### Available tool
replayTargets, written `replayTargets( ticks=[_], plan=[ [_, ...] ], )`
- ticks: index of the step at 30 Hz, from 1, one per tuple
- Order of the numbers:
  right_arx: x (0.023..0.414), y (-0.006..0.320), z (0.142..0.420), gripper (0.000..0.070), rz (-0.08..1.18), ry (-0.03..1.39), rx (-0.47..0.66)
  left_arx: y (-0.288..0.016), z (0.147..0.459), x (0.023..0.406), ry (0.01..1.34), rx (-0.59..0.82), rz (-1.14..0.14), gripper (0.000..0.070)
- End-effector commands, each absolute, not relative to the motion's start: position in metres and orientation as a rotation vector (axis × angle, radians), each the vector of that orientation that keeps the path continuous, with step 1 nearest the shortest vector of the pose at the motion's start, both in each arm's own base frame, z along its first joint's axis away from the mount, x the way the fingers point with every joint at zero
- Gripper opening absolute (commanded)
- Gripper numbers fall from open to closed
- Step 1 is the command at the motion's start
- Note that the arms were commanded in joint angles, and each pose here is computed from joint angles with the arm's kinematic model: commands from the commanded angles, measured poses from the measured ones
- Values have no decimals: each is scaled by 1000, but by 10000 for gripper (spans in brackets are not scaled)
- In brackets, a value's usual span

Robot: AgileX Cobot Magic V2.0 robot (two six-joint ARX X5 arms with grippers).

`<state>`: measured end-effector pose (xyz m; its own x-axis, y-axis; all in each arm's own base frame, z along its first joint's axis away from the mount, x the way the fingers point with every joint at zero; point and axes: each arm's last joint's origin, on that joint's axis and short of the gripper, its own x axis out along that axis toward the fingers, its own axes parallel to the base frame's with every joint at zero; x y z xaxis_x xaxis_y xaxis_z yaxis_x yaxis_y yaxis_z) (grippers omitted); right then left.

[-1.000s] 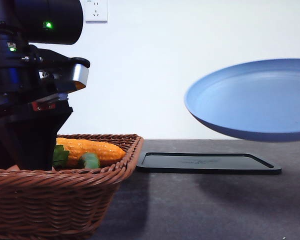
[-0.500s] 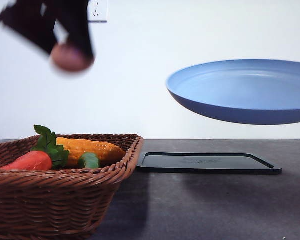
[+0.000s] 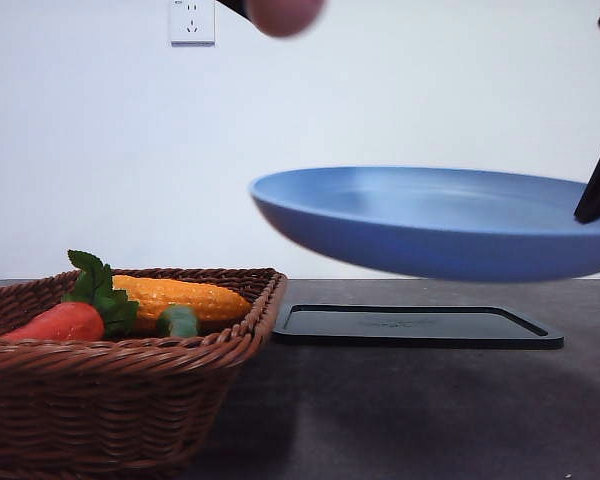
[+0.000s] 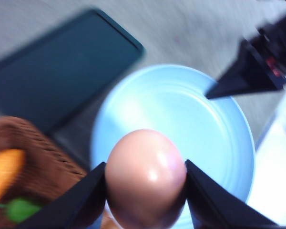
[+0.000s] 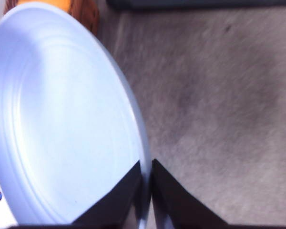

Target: Transfer egg from basket to plate and serve

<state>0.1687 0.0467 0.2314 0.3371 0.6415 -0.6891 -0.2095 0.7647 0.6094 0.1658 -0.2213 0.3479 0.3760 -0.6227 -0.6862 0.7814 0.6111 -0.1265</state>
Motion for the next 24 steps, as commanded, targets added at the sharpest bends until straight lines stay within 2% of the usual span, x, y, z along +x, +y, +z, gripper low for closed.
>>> replayTargets(
  ticks=[1, 10, 18, 20, 24],
  plan=[
    [170, 49, 235, 0, 596, 1094, 470, -235, 341, 167, 791, 243, -926, 137],
    [169, 52, 234, 0, 610, 1111, 465, -276, 293, 173, 928, 339, -946, 137],
    [168, 52, 234, 0, 611, 1116, 467, -288, 273, 175, 989, 379, -942, 142],
    [168, 52, 234, 0, 609, 1120, 468, -288, 273, 174, 988, 381, -945, 174],
    [168, 52, 234, 0, 609, 1123, 469, -288, 273, 174, 989, 381, -945, 308]
  ],
)
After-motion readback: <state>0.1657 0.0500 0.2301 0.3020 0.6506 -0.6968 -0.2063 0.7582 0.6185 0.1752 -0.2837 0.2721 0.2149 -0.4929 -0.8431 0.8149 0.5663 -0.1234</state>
